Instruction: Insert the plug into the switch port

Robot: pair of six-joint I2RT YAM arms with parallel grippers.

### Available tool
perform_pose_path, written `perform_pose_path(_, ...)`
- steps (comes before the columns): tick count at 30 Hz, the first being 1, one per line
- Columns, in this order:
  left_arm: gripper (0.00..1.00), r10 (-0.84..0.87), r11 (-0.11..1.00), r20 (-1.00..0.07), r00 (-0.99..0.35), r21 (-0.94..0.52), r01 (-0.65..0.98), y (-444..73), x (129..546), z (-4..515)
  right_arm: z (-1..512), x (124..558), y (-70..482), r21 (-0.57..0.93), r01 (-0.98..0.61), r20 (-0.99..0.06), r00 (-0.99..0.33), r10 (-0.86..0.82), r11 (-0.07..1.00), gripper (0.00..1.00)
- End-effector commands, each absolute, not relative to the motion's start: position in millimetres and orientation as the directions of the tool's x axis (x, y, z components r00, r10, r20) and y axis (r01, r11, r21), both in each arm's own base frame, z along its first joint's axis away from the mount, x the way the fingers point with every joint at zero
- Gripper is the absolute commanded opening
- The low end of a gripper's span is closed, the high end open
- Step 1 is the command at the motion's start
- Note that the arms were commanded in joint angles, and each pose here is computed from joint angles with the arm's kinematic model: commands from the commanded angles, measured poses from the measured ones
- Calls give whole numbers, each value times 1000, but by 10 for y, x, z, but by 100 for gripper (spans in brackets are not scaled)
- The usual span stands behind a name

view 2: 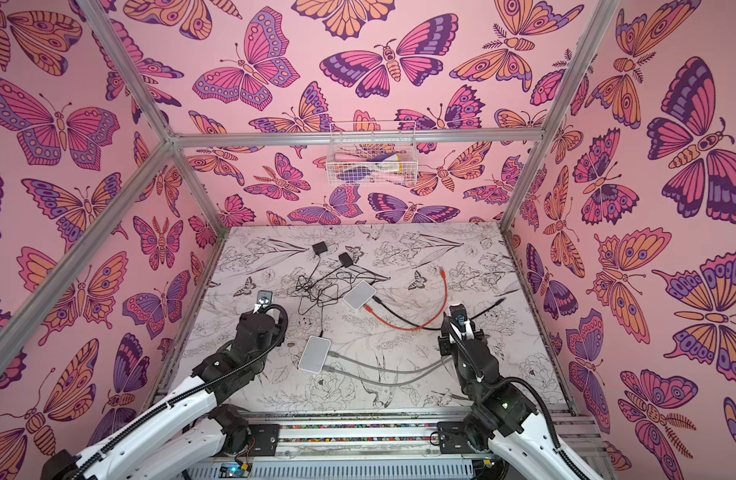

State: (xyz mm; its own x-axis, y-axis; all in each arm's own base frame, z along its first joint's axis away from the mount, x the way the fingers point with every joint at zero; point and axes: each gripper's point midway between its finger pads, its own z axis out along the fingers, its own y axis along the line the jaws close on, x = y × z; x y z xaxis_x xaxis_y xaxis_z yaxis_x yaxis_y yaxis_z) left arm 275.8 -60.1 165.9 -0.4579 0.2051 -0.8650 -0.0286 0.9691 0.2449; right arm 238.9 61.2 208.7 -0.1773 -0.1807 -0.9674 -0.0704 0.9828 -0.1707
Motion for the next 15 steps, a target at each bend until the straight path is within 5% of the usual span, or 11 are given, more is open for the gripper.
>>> perform_pose_path(1, 69, 205, 963, -866, -457, 263, -67, -535, 2747, 1591, 1993, 2370, 515, -183, -28, -966, -183, -185, 983, 37)
perform_pose_path(15, 69, 241, 926, -836, -494, 350, -141, -265, 2782, 1362, 1662, 2339, 358, -216, 44, -952, -232, -201, 975, 36)
